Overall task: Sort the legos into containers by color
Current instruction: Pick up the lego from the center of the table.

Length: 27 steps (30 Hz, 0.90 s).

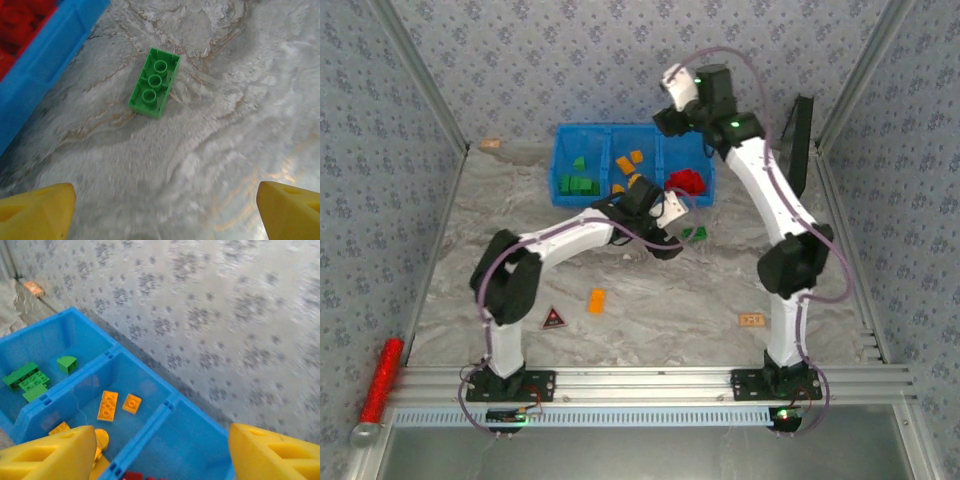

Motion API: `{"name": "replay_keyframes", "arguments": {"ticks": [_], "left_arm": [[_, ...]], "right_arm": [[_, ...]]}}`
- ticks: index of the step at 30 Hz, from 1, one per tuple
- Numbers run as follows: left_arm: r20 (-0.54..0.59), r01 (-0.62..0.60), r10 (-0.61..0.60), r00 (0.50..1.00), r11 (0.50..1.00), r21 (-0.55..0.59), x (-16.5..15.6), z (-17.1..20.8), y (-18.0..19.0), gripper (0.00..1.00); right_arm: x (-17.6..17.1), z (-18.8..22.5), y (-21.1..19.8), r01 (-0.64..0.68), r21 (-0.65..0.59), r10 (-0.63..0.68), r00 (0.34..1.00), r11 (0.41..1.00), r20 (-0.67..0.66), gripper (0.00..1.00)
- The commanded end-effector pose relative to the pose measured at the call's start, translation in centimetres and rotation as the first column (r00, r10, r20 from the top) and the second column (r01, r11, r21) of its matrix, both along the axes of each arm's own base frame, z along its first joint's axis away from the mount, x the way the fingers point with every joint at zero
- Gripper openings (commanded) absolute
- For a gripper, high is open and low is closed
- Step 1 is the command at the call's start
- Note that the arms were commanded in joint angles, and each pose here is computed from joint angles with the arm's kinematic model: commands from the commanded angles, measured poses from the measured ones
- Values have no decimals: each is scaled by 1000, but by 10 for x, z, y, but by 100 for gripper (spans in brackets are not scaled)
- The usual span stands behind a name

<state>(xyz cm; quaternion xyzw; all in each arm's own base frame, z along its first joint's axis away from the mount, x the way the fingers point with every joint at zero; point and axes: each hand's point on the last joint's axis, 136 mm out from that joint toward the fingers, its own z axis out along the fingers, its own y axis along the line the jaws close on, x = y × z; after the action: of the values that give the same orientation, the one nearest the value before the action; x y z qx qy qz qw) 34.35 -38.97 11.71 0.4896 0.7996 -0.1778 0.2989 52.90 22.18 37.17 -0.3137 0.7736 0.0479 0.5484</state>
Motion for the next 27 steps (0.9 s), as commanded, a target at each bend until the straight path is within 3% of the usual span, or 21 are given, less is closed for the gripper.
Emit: {"name": "replay_keyframes", "arguments": {"ticks": [1, 6, 14, 17, 27], "left_arm": [[36, 83, -83, 996, 996, -25, 11, -3, -33, 92], [16, 97, -96, 995, 995, -5, 26, -27, -57, 92], [-26, 117, -117, 993, 993, 23, 29, -55, -71, 92], [-50, 125, -123, 991, 991, 42, 27, -65, -75, 91], [-82, 134, -125, 989, 985, 107, 24, -85, -87, 72]], "right_arm": [[-36, 14, -34, 63, 98, -56, 996, 993, -71, 75], [-76, 9, -84, 189, 170, -170, 978, 967, -119, 81], [-124, -29, -120, 301, 206, -260, 944, 931, -204, 86], [-132, -16, -124, 294, 264, -251, 950, 919, -184, 88], [-159, 47, -131, 260, 332, -250, 965, 907, -74, 91]]}}
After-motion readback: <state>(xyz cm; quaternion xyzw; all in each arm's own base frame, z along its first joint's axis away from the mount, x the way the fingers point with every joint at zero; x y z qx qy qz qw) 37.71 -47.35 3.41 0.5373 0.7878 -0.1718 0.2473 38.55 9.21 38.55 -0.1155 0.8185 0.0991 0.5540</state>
